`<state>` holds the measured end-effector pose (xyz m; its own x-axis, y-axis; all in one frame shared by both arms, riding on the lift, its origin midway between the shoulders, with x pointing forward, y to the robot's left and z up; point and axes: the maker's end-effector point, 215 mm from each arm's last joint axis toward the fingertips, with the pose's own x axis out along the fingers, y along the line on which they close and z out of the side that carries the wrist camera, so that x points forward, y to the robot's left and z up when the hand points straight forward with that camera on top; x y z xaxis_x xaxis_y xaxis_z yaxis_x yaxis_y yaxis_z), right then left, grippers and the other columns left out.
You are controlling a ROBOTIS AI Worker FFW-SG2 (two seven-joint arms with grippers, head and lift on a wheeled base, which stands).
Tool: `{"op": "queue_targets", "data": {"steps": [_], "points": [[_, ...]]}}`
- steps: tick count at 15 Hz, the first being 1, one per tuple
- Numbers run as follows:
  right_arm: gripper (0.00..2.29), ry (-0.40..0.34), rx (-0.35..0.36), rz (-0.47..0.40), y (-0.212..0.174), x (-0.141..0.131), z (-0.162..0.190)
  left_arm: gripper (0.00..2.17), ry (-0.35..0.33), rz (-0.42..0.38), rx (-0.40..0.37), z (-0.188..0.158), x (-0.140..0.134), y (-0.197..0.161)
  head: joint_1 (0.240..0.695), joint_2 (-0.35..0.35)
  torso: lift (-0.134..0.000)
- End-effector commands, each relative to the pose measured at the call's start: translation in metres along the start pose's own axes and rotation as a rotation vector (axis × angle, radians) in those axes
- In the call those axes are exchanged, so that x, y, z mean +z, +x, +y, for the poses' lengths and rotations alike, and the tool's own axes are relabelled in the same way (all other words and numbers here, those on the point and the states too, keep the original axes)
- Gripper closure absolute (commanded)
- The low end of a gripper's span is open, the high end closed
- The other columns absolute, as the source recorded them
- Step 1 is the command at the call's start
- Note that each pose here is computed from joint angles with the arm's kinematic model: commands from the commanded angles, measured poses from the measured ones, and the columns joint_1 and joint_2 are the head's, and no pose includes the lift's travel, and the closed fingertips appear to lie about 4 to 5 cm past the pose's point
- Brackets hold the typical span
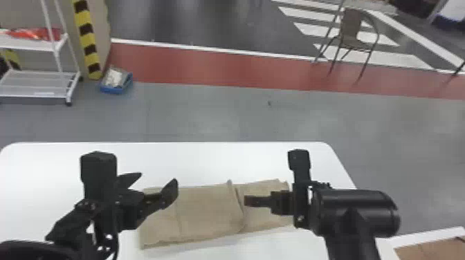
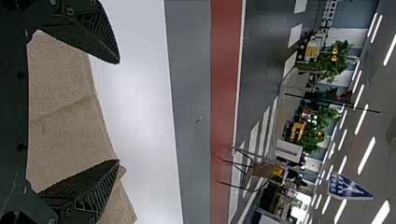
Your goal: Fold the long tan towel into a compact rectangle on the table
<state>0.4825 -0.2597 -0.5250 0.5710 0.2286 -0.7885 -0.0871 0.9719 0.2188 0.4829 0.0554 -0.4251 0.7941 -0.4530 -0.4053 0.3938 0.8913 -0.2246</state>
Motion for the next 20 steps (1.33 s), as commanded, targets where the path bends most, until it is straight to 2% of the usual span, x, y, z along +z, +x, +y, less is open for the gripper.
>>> {"op": "queue_targets", "data": {"steps": [1, 12, 15, 18, 20], "points": [[0.1, -0.01, -0.006, 0.022, 0.006, -0.006, 0.003, 0.14, -0.007, -0.002, 0.009, 0.009, -0.001, -0.003, 0.695, -0.232, 0.0], [0.13, -0.069, -0.019, 0.048, 0.042, -0.006, 0.013, 0.14, -0.021, 0.009, 0.013, 0.021, -0.009, -0.007, 0.695, -0.184, 0.0], [0.25, -0.074, -0.017, 0.041, 0.043, -0.004, 0.012, 0.14, -0.021, 0.01, 0.016, 0.022, -0.01, -0.007, 0.695, -0.18, 0.0], [0.48, -0.083, -0.01, 0.028, 0.044, 0.0, 0.014, 0.14, -0.022, 0.011, 0.014, 0.021, -0.011, -0.006, 0.695, -0.177, 0.0], [0.53, -0.084, -0.003, 0.027, 0.045, -0.001, 0.015, 0.14, -0.019, 0.011, 0.015, 0.022, -0.01, -0.006, 0.695, -0.177, 0.0]]}}
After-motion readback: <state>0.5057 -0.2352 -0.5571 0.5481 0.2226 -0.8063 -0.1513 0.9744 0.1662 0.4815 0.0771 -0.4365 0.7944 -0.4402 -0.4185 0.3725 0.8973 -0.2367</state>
